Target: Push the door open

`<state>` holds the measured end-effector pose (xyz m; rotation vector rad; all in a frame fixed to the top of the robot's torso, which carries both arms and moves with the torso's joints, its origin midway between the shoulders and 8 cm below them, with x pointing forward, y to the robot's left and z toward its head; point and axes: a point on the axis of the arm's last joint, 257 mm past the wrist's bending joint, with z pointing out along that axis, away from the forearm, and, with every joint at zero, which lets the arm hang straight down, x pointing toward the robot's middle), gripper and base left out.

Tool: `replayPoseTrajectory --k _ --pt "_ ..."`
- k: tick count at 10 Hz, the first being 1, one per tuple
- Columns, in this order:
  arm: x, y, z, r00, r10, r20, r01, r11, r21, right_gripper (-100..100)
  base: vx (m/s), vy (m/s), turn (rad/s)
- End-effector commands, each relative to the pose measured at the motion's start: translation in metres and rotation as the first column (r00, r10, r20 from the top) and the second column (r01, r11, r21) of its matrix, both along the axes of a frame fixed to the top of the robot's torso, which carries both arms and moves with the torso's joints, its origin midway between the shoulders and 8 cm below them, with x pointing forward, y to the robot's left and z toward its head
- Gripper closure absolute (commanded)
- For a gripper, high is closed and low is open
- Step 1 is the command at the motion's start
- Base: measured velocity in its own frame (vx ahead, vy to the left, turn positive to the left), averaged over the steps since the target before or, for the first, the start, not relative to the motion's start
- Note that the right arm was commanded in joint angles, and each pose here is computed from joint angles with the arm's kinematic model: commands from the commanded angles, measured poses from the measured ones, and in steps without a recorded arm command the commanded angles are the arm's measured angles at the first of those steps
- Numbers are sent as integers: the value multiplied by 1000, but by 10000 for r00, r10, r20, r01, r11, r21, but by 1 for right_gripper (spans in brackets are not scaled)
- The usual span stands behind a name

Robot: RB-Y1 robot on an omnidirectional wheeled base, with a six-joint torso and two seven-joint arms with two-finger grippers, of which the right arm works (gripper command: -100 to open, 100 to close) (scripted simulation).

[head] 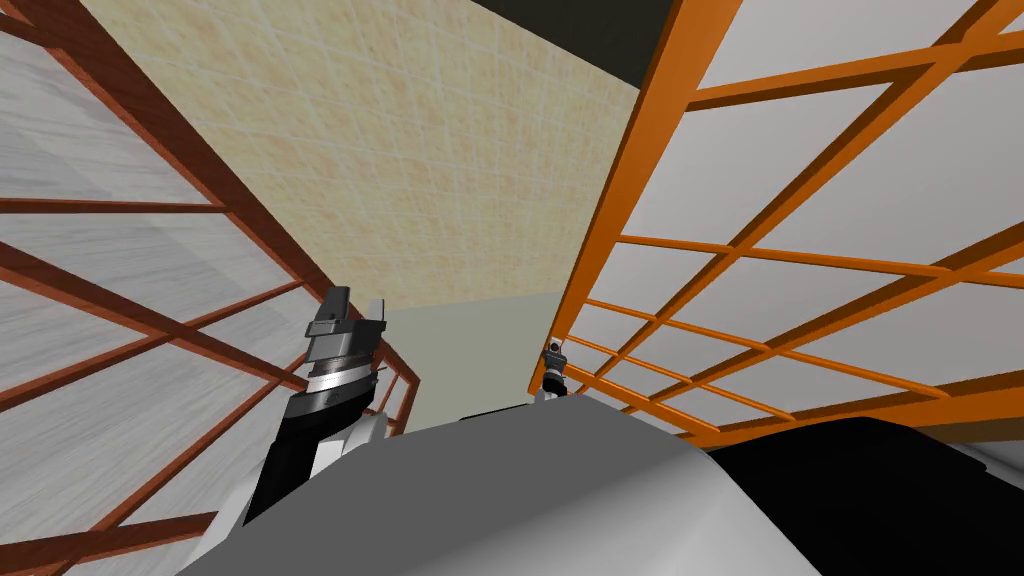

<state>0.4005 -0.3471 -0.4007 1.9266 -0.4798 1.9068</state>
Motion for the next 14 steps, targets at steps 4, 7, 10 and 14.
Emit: replayPoseTrajectory --k 4,7,10,14 --pt "-8 -29 5 9955 -925 183 923 9957 108 100 214 -1 -72" --pt "-14 -44 4 9926 -1205 138 1204 9927 62 100 137 -18 -39" --pt "-21 -65 6 9862 -1647 173 1648 9863 -18 100 202 -16 -62" --pt "-33 -88 6 9725 -2321 203 2321 9727 49 100 211 -43 -55"
